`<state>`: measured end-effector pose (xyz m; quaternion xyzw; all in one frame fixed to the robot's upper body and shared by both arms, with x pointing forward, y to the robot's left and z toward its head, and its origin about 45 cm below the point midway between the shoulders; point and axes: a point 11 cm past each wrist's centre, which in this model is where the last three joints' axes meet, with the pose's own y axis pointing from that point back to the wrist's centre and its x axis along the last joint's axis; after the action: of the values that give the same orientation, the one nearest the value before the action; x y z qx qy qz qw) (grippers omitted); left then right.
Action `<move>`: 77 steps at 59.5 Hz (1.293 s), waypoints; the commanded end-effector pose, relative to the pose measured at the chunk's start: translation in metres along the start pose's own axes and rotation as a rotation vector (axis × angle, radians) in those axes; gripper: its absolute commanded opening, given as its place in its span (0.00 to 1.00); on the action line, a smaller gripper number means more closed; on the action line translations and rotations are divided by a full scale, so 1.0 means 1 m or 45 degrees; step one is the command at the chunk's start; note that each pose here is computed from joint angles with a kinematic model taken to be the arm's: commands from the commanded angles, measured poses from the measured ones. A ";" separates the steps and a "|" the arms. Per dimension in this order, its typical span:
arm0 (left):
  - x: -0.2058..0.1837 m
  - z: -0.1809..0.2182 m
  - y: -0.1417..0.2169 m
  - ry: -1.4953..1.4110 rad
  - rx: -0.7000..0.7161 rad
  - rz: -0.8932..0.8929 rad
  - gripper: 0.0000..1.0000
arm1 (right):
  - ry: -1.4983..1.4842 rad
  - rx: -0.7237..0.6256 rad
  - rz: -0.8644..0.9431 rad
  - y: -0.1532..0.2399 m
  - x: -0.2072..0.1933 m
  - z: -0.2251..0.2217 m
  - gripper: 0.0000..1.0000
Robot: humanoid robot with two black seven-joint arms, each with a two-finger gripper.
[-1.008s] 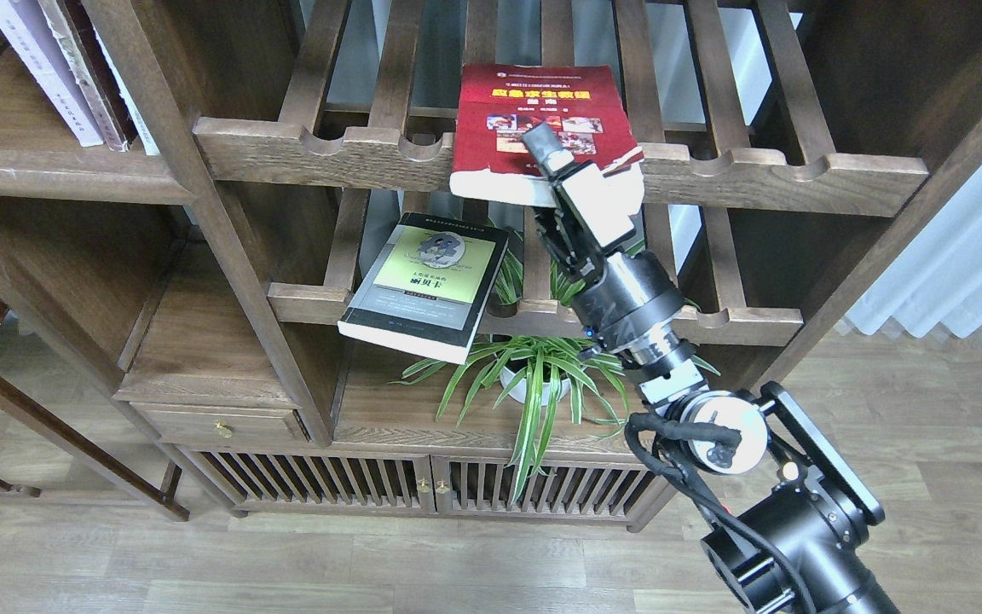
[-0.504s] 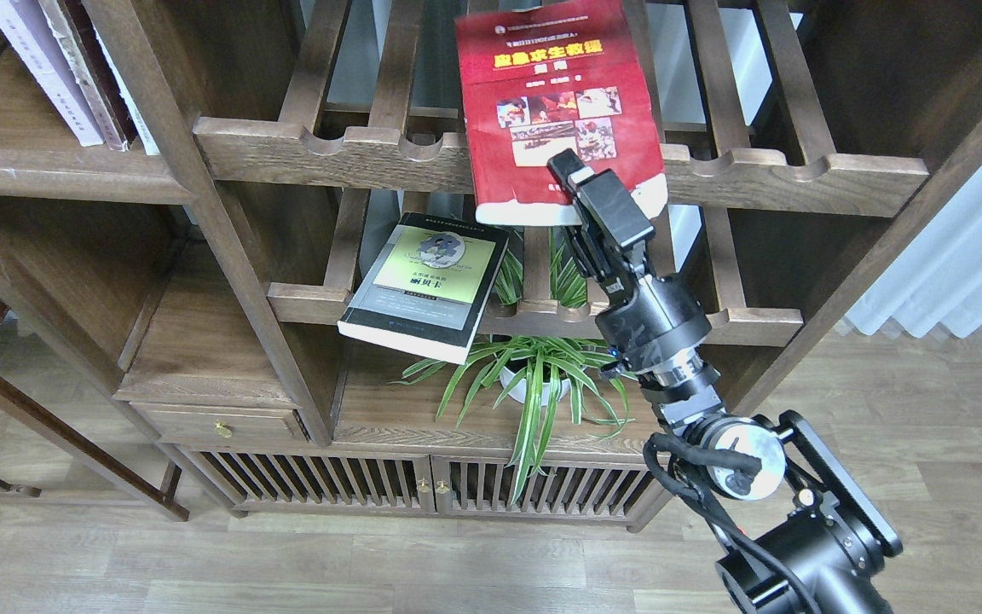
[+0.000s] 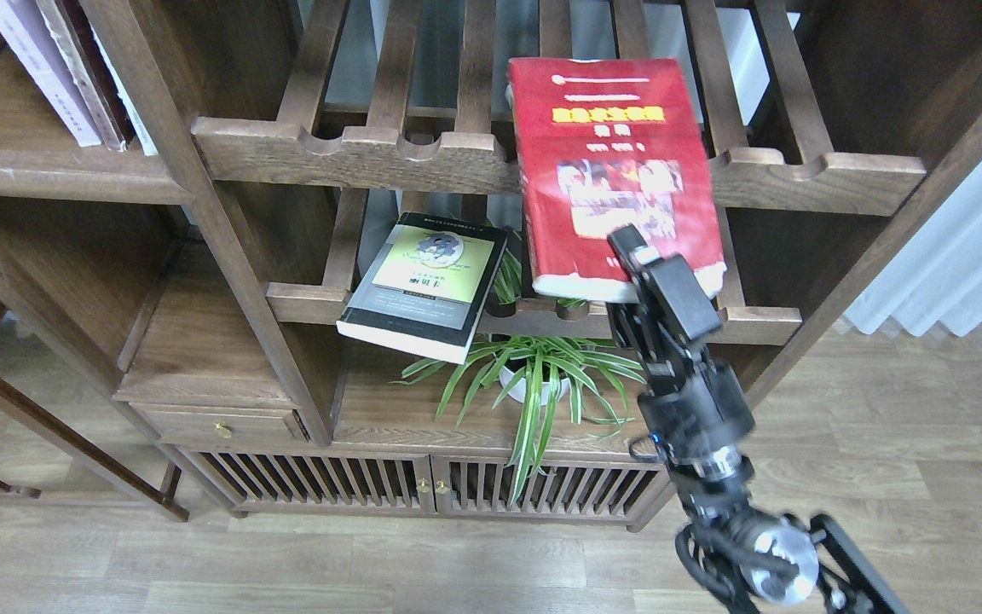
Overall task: Organize books on shelf
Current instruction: 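Pull the red book down off the shelf with the right gripper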
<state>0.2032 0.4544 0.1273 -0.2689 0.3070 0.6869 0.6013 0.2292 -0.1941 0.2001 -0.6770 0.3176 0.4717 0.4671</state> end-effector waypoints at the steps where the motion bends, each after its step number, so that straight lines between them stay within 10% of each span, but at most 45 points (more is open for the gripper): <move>1: 0.000 -0.009 0.000 0.006 0.031 0.002 1.00 | 0.011 0.016 0.120 0.031 0.012 -0.008 0.05; 22: -0.002 -0.024 0.001 0.025 0.081 -0.004 1.00 | -0.019 0.106 0.390 0.105 0.030 -0.029 0.05; 77: -0.066 -0.220 0.046 0.434 0.614 -0.085 1.00 | -0.140 -0.036 0.743 0.174 0.087 0.011 0.06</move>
<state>0.1723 0.2694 0.0383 -0.2387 0.5259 0.5417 0.6108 0.1084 -0.2595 0.0668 -0.5364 0.4785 0.6107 0.3322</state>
